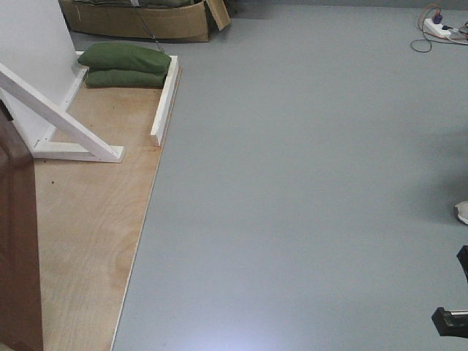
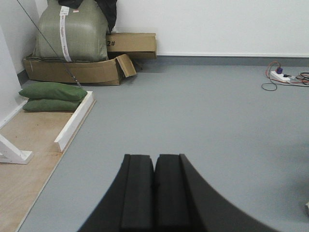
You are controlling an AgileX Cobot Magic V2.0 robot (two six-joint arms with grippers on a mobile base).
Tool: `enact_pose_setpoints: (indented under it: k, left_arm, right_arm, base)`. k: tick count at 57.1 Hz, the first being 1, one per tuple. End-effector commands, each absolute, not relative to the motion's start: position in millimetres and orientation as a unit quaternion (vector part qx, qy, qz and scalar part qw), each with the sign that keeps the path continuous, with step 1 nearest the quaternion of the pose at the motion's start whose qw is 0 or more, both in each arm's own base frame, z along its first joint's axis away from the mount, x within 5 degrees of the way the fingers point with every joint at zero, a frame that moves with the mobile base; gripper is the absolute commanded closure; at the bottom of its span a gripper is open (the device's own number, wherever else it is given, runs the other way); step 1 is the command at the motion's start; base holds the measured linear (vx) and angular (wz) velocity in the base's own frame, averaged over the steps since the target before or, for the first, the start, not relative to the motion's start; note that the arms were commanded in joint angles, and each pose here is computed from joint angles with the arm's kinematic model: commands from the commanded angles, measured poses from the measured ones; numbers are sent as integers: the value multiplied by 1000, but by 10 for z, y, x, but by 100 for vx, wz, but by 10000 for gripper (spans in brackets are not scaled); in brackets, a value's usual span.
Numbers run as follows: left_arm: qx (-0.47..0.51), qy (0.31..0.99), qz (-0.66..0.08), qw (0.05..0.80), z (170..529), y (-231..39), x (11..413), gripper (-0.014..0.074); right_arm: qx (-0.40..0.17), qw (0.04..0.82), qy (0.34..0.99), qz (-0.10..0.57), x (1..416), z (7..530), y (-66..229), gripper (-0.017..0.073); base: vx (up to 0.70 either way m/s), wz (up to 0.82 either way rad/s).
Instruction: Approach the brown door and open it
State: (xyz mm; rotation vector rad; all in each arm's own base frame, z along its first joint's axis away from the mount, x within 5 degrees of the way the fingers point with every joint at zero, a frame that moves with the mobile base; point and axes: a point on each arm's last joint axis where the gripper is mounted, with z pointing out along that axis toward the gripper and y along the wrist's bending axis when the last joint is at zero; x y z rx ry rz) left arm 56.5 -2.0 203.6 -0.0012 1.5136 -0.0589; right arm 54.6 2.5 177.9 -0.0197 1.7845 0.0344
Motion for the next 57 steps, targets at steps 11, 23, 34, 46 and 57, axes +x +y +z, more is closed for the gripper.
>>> enact_pose_setpoints:
  k: [11, 23, 34, 46, 57]
  left_arm:
    - [1, 656, -33, 754, 2153, -27, 556, 600]
    - [1, 656, -33, 754, 2153, -27, 556, 600]
    - [1, 656, -33, 754, 2153, -27, 556, 600]
    - [1, 656, -33, 754, 2153, -27, 556, 600]
    - [1, 656, -33, 754, 2153, -27, 556, 600]
  right_arm:
    - [-8, 659, 752, 11, 557, 1839, 20, 559]
    - [-8, 659, 752, 11, 557, 1839, 20, 559]
    - [-8, 659, 752, 11, 557, 1839, 20, 559]
    - [-8, 659, 752, 11, 557, 1839, 20, 559]
    - [-8, 659, 752, 11, 557, 1839, 20, 559]
  base:
    - [19, 3]
    - [12, 2]
    - [7, 0]
    - [3, 0]
    - [1, 0]
